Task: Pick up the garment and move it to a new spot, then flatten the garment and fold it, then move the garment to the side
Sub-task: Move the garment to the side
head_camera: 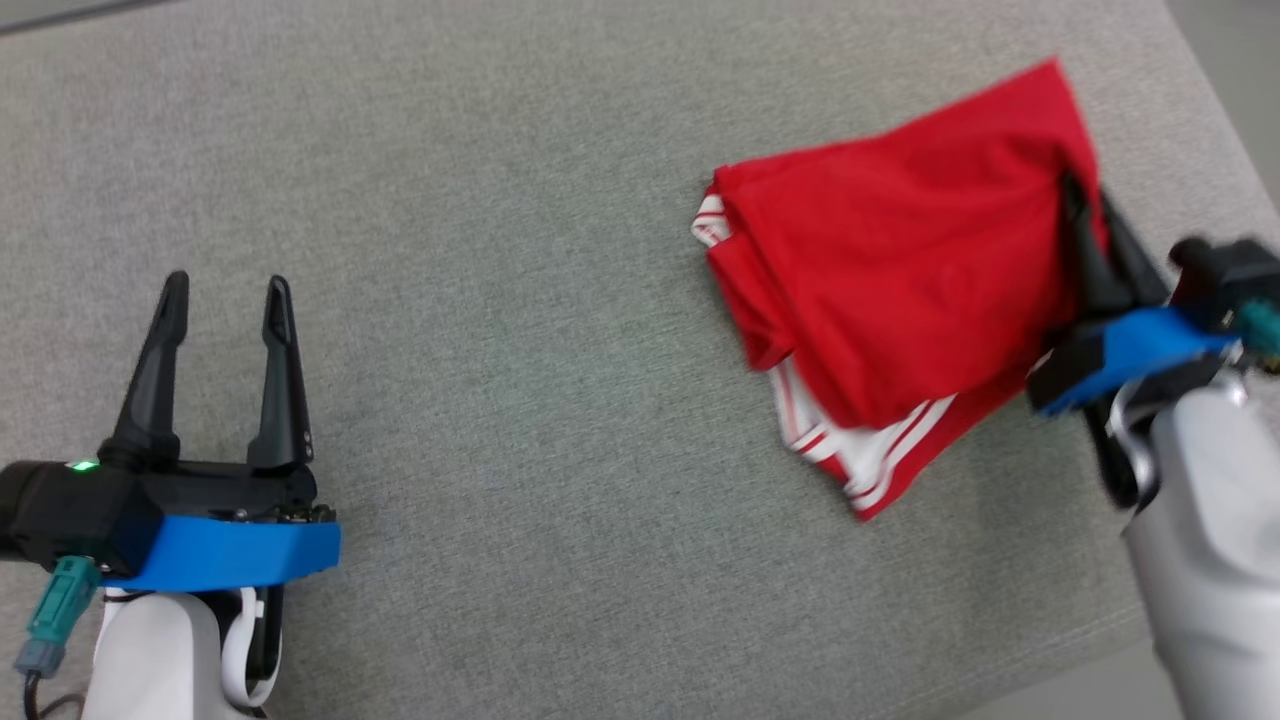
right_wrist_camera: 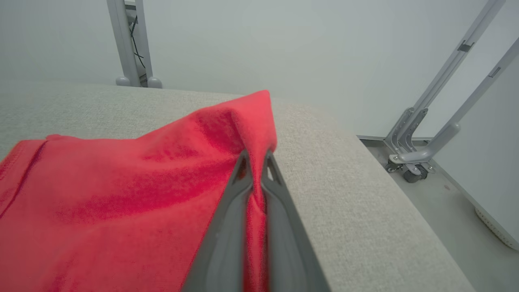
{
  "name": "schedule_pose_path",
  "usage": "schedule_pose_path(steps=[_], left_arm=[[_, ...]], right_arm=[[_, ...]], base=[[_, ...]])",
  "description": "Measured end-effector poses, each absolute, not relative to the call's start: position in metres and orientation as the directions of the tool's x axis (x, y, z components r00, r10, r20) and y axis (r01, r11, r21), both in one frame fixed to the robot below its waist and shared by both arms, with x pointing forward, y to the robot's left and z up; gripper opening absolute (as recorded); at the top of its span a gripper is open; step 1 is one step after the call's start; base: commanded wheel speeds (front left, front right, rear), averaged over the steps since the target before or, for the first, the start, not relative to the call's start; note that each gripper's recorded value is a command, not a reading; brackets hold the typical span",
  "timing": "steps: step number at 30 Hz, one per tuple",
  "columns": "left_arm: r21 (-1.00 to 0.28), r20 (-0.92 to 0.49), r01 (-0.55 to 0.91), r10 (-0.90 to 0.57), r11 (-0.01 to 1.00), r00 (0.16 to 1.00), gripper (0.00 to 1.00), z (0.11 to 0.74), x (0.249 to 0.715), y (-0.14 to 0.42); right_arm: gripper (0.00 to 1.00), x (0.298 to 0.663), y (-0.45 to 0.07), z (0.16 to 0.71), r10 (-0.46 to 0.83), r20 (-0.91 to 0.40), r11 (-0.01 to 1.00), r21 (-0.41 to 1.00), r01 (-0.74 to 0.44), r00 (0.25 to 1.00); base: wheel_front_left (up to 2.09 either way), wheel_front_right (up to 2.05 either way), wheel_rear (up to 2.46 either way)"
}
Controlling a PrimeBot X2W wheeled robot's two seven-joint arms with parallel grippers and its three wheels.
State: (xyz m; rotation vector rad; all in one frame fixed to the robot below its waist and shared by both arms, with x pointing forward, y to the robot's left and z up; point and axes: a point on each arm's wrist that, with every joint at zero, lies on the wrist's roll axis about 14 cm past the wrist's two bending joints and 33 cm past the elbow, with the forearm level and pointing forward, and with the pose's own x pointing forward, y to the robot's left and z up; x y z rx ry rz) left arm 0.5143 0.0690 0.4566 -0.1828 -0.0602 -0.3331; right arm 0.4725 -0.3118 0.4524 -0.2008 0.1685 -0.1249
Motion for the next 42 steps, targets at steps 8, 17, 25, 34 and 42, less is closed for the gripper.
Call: schedule_pose_path(steps=[8, 17, 25, 34, 42], left_arm=[[-0.154, 0.091, 0.320, -0.309, 0.935, 0.947, 1.00, 0.443, 0.530, 0.077], [-0.146, 0.079, 0.311, -0.302, 0.939, 0.950, 1.00, 0.422, 0.545, 0.085], [-0.139, 0.078, 0.296, -0.287, 0.945, 0.955, 1.00, 0.413, 0.550, 0.095], [-0.135, 0.084, 0.275, -0.265, 0.952, 0.961, 1.00, 0.429, 0.543, 0.101], [-0.130, 0.090, 0.208, -0.197, 0.969, 0.976, 1.00, 0.457, 0.517, 0.124]], right_arm=[[0.00, 0.530, -0.354, 0.494, -0.183, -0.090, 0.929, -0.342, 0.142, 0.979], [0.00, 0.557, -0.428, 0.496, -0.339, -0.114, 0.861, -0.438, 0.259, 0.934], [1.00, 0.562, -0.449, 0.474, -0.400, -0.158, 0.841, -0.454, 0.293, 0.903], [1.00, 0.565, -0.430, 0.508, -0.342, -0.016, 0.849, -0.433, 0.302, 0.939], [1.00, 0.560, -0.354, 0.536, -0.179, 0.087, 0.912, -0.358, 0.199, 0.980]], base=[[0.00, 0.00, 0.00], [0.00, 0.00, 0.00], [0.00, 0.00, 0.00], [0.00, 0.00, 0.00], [0.00, 0.00, 0.00]])
